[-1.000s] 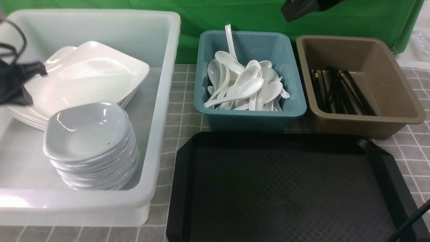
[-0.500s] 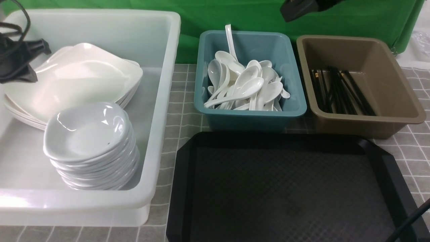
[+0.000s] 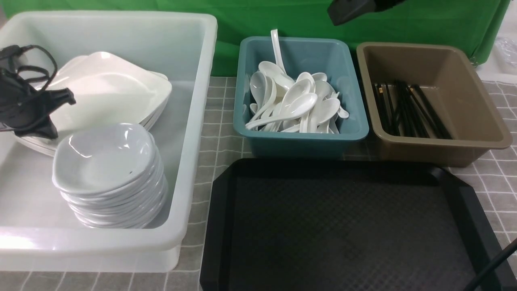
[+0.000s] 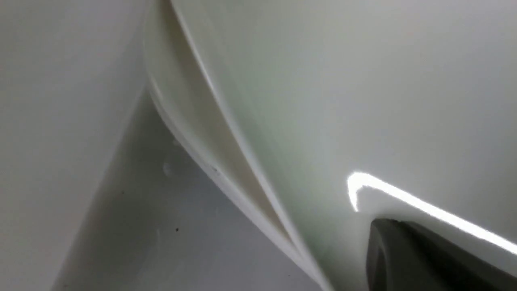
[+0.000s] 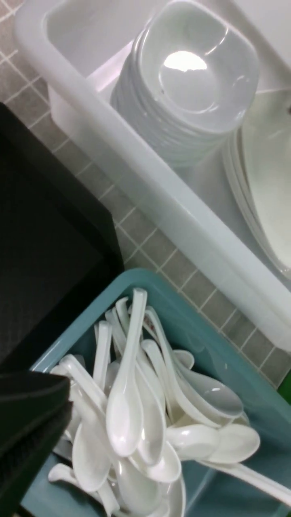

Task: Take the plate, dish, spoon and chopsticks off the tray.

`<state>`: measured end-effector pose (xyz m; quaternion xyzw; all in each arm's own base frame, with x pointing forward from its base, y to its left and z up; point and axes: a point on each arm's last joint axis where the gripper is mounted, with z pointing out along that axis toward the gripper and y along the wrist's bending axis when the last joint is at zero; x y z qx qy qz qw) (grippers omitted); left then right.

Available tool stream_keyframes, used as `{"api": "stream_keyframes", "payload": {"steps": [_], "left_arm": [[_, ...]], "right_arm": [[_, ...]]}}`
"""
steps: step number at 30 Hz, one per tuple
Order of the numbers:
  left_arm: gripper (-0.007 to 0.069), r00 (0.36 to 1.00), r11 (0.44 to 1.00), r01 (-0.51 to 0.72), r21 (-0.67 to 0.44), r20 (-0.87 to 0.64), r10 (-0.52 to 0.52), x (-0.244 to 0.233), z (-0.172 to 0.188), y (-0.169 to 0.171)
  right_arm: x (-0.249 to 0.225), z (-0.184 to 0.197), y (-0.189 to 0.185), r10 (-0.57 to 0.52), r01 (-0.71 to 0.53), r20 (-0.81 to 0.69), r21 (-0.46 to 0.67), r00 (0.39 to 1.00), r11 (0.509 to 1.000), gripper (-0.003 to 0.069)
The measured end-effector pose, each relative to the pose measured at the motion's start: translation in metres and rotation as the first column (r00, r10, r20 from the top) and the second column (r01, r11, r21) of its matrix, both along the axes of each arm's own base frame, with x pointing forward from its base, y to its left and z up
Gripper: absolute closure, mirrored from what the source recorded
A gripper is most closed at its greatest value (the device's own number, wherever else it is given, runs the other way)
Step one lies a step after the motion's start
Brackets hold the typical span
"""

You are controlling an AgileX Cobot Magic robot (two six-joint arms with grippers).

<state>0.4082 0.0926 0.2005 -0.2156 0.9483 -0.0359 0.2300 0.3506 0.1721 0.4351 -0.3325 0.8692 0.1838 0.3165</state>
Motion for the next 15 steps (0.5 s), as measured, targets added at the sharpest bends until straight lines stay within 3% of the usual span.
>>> {"api": "stream_keyframes", "payload": {"steps": [11, 15], "left_arm": [[0.0621, 0.996, 0.999, -0.028, -0.036, -0.089, 0.024, -0.019, 0.015, -0.005], [0.0621, 0.998, 1.0, -0.019, -0.004, -0.066, 0.018, -0.031, 0.038, -0.006]], "right_arm": [[-0.003, 0.001, 0.005, 0.009, -0.008, -0.025, 0.045, 1.0, 0.999, 0.0638], [-0.003, 0.002, 0.006, 0.014, -0.012, -0.03, 0.058, 0.999, 0.998, 0.0638]]}}
